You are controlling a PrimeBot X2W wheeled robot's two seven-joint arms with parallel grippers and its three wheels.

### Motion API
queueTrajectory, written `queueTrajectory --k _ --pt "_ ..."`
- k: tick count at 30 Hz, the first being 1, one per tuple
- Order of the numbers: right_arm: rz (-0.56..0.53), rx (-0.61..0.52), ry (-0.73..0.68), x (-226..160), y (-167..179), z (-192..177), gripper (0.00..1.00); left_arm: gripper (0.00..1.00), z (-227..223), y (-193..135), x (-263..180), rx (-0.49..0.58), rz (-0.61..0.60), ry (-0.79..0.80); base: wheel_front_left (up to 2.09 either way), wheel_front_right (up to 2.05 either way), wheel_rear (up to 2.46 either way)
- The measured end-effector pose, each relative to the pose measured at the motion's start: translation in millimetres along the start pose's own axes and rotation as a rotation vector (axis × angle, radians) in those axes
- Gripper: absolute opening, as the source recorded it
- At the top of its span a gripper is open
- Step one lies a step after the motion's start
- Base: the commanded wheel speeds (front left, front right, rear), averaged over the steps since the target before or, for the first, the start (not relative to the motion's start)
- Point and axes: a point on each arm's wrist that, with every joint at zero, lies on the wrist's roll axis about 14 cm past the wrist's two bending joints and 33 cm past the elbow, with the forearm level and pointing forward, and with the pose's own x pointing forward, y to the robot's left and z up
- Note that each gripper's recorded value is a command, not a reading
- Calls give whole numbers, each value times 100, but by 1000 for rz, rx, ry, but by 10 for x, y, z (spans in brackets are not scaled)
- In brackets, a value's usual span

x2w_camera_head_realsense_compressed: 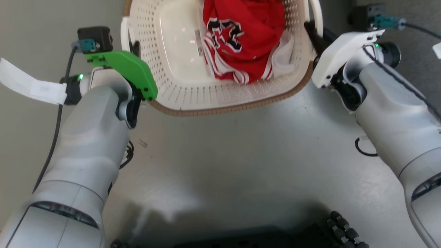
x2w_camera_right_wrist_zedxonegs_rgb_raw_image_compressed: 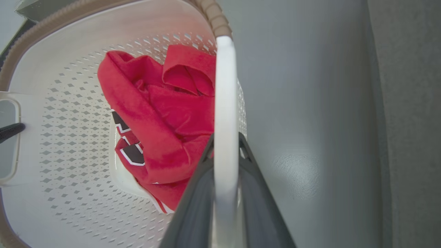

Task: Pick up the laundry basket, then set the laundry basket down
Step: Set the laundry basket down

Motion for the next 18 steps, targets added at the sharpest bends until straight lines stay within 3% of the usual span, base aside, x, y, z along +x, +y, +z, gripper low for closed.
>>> queueTrajectory --k 18 --pt "0 30 85 242 -58 -489 0 0 -431 228 217 28 29 74 0 0 0"
